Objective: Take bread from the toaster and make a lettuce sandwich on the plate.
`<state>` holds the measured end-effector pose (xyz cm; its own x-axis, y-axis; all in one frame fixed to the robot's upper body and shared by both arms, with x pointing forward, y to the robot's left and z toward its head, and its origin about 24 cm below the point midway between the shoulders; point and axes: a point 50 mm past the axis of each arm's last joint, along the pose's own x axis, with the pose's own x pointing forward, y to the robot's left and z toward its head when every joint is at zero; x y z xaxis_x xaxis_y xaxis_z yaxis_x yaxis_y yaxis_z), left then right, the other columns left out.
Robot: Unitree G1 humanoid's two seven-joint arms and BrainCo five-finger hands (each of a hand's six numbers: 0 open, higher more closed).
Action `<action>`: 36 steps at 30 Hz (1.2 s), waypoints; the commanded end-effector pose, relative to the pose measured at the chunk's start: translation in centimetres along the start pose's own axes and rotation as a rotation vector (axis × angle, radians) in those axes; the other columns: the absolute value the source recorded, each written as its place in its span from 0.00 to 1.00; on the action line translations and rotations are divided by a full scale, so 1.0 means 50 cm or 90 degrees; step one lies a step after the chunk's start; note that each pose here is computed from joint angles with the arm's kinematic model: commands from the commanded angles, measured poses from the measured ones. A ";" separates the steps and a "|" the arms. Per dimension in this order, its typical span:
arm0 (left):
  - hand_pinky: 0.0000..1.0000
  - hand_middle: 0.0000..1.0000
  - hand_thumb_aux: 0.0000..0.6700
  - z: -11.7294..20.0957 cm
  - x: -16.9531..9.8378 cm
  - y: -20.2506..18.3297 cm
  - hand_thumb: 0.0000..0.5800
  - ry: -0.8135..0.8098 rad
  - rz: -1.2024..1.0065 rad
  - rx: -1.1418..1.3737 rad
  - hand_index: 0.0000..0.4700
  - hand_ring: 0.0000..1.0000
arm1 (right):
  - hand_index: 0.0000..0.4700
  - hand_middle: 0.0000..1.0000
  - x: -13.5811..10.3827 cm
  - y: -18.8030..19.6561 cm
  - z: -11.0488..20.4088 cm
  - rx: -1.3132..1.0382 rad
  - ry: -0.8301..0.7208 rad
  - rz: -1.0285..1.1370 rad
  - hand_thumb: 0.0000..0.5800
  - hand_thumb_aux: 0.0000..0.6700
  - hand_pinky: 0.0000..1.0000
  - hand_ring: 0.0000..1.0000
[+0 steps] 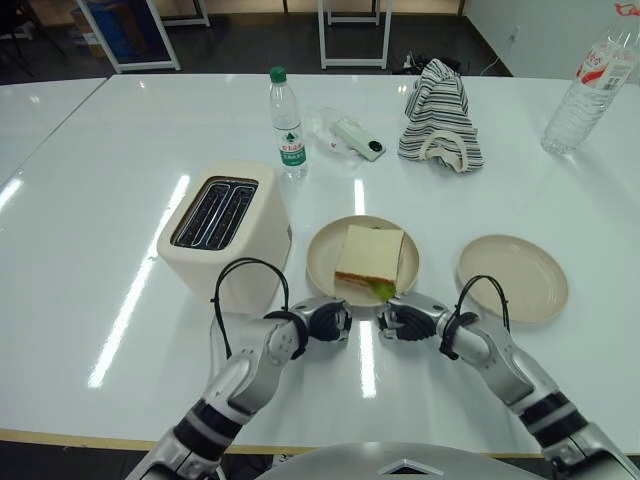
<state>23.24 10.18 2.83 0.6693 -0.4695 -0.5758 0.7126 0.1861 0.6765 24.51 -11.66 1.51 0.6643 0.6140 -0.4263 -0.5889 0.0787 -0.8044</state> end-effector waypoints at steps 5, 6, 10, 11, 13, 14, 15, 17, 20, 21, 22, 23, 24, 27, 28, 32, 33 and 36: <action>1.00 1.00 1.00 -0.060 0.091 0.000 1.00 0.113 -0.034 0.007 1.00 1.00 | 1.00 1.00 0.050 0.012 -0.084 -0.043 0.135 0.050 1.00 1.00 1.00 1.00; 1.00 1.00 1.00 -0.065 0.096 0.002 1.00 0.120 -0.030 0.007 1.00 1.00 | 1.00 1.00 0.054 0.013 -0.087 -0.044 0.140 0.051 1.00 1.00 1.00 1.00; 1.00 1.00 1.00 -0.071 0.105 0.007 1.00 0.124 -0.024 0.004 1.00 1.00 | 1.00 1.00 0.061 0.019 -0.088 -0.039 0.140 0.051 1.00 1.00 1.00 1.00; 1.00 1.00 1.00 -0.071 0.105 0.008 1.00 0.122 -0.022 0.004 1.00 1.00 | 1.00 1.00 0.061 0.020 -0.087 -0.039 0.139 0.051 1.00 1.00 1.00 1.00; 1.00 1.00 1.00 -0.062 0.098 0.012 1.00 0.096 -0.017 0.003 1.00 1.00 | 1.00 1.00 0.053 0.018 -0.081 -0.036 0.122 0.036 1.00 1.00 1.00 1.00; 1.00 1.00 1.00 -0.049 0.085 0.016 1.00 0.063 -0.008 -0.001 1.00 1.00 | 1.00 1.00 0.043 0.010 -0.070 -0.019 0.095 0.016 1.00 1.00 1.00 1.00; 1.00 1.00 1.00 -0.024 0.060 0.024 1.00 0.005 0.011 -0.007 1.00 1.00 | 1.00 1.00 0.024 -0.004 -0.051 0.008 0.051 -0.017 1.00 1.00 1.00 1.00; 1.00 1.00 1.00 0.028 0.001 0.042 1.00 -0.125 0.067 -0.021 1.00 1.00 | 1.00 1.00 -0.025 -0.040 -0.011 0.074 -0.043 -0.100 1.00 1.00 1.00 1.00; 0.00 0.00 0.00 0.084 -0.078 0.089 0.00 -0.293 0.253 -0.095 0.00 0.00 | 0.33 0.00 -0.115 -0.120 0.030 0.160 -0.161 -0.326 0.55 0.33 0.00 0.00; 0.00 0.00 0.00 0.085 -0.090 0.106 0.00 -0.327 0.327 -0.158 0.00 0.00 | 0.00 0.00 -0.140 -0.141 0.034 0.196 -0.176 -0.407 0.00 0.00 0.00 0.00; 0.00 0.00 0.00 0.076 -0.094 0.118 0.00 -0.339 0.392 -0.219 0.00 0.00 | 0.00 0.00 -0.158 -0.153 0.033 0.241 -0.180 -0.472 0.00 0.00 0.00 0.00; 0.00 0.00 0.00 0.061 -0.091 0.124 0.00 -0.337 0.449 -0.259 0.00 0.00 | 0.00 0.00 -0.168 -0.158 0.030 0.285 -0.179 -0.521 0.00 0.00 0.00 0.00; 0.00 0.00 0.00 0.046 -0.085 0.124 0.00 -0.330 0.498 -0.300 0.00 0.00 | 0.00 0.00 -0.173 -0.159 0.025 0.332 -0.170 -0.563 0.00 0.00 0.00 0.00; 0.00 0.00 0.00 0.009 -0.060 0.105 0.00 -0.314 0.563 -0.426 0.00 0.00 | 0.00 0.00 -0.153 -0.134 0.007 0.429 -0.093 -0.616 0.00 0.00 0.00 0.00; 0.00 0.00 0.00 -0.003 -0.047 0.093 0.00 -0.303 0.577 -0.464 0.00 0.00 | 0.00 0.00 -0.136 -0.116 0.000 0.466 -0.051 -0.637 0.00 0.00 0.00 0.00; 0.00 0.00 0.00 -0.015 -0.016 0.054 0.00 -0.319 0.569 -0.634 0.00 0.00 | 0.00 0.00 -0.087 -0.041 -0.010 0.535 0.080 -0.674 0.00 0.00 0.00 0.00; 0.00 0.00 0.00 -0.012 -0.012 0.046 0.00 -0.325 0.564 -0.647 0.00 0.00 | 0.00 0.00 -0.080 -0.030 -0.008 0.555 0.088 -0.681 0.00 0.00 0.00 0.00; 0.00 0.00 0.00 -0.005 0.000 0.026 0.00 -0.336 0.553 -0.693 0.00 0.00 | 0.00 0.00 -0.064 -0.007 0.000 0.585 0.096 -0.686 0.00 0.00 0.00 0.00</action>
<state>24.64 11.10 4.56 0.9675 -0.0901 0.2361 0.1012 0.9942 -0.0355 22.86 -14.19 3.95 0.9794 -0.1407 0.1450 0.1740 0.9519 -0.2522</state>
